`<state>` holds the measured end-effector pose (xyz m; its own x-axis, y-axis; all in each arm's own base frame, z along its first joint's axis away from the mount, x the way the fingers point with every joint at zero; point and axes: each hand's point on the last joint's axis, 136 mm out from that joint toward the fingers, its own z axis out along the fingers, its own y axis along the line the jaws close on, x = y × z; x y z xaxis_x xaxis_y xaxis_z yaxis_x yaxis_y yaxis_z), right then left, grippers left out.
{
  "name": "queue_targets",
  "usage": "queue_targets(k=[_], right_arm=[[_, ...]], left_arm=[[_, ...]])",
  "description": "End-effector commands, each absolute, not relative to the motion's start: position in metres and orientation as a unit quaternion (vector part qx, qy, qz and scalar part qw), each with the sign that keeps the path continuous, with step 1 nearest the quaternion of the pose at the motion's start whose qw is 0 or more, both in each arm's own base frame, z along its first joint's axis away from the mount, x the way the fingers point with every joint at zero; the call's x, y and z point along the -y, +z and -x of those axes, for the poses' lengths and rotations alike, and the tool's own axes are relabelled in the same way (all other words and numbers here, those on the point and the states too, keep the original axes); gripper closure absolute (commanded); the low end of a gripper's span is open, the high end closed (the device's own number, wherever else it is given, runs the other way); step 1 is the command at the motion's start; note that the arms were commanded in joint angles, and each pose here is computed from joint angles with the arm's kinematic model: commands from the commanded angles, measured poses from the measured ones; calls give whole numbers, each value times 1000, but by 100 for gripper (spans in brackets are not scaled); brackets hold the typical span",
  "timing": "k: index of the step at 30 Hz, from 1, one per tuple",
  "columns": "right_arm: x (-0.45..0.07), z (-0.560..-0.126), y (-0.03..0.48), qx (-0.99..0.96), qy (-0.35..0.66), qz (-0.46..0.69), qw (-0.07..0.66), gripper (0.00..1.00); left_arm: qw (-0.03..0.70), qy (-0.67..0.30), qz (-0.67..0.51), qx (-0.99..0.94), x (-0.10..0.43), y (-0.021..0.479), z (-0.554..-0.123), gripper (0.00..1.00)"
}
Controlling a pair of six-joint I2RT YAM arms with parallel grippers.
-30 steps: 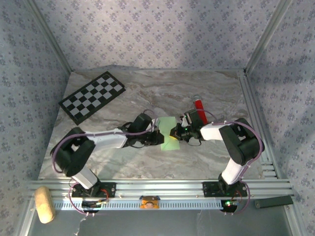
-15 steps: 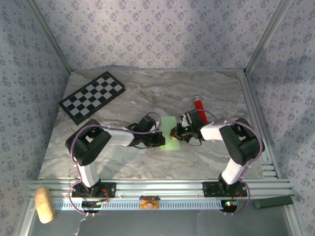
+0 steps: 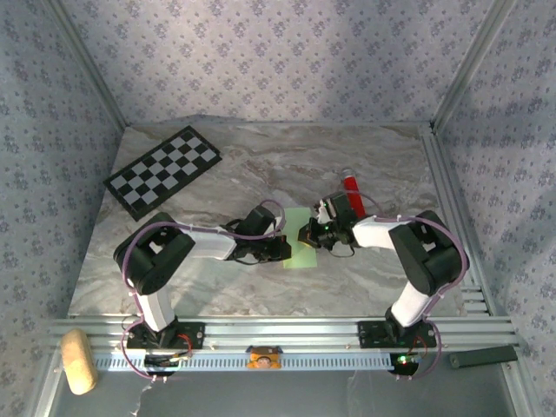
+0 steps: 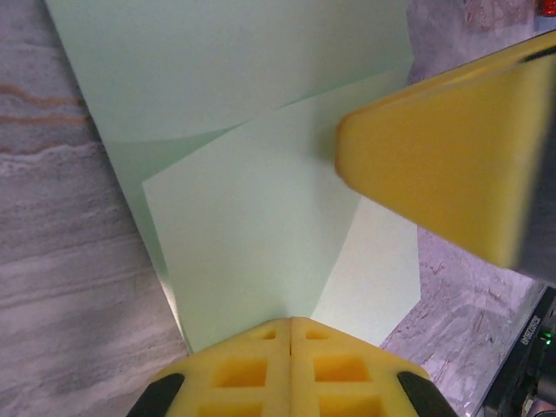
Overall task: Fold a paper plane with a square sheet of paper (pick it up from the middle)
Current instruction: Fold the triangle a second time at the center of the table.
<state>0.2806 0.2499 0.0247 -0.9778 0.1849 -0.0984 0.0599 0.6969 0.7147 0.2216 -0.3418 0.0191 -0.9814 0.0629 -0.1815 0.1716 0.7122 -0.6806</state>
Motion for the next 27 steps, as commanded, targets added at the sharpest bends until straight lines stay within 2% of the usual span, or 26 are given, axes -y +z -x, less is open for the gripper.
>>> queue_targets(k=[1, 10, 13, 16, 22, 27], right_arm=[[-224, -274, -4, -934, 339, -95, 65, 99], [-184, -312, 9, -913, 356, -160, 115, 98], [-199, -318, 42, -895, 404, -120, 148, 96], [-210, -312, 66, -892, 411, -80, 172, 95], [-236, -290, 61, -895, 425, -38, 129, 94], [-235, -275, 26, -913, 398, -40, 77, 98]], left_arm=[[32, -299, -57, -952, 311, -14, -201, 100], [30, -299, -55, -952, 309, -18, -198, 100], [32, -306, -57, -950, 312, -15, -199, 100], [39, -320, -59, -945, 317, -8, -202, 100], [42, -321, -64, -944, 320, -4, -205, 100], [46, -331, -64, -940, 324, 3, -206, 100]])
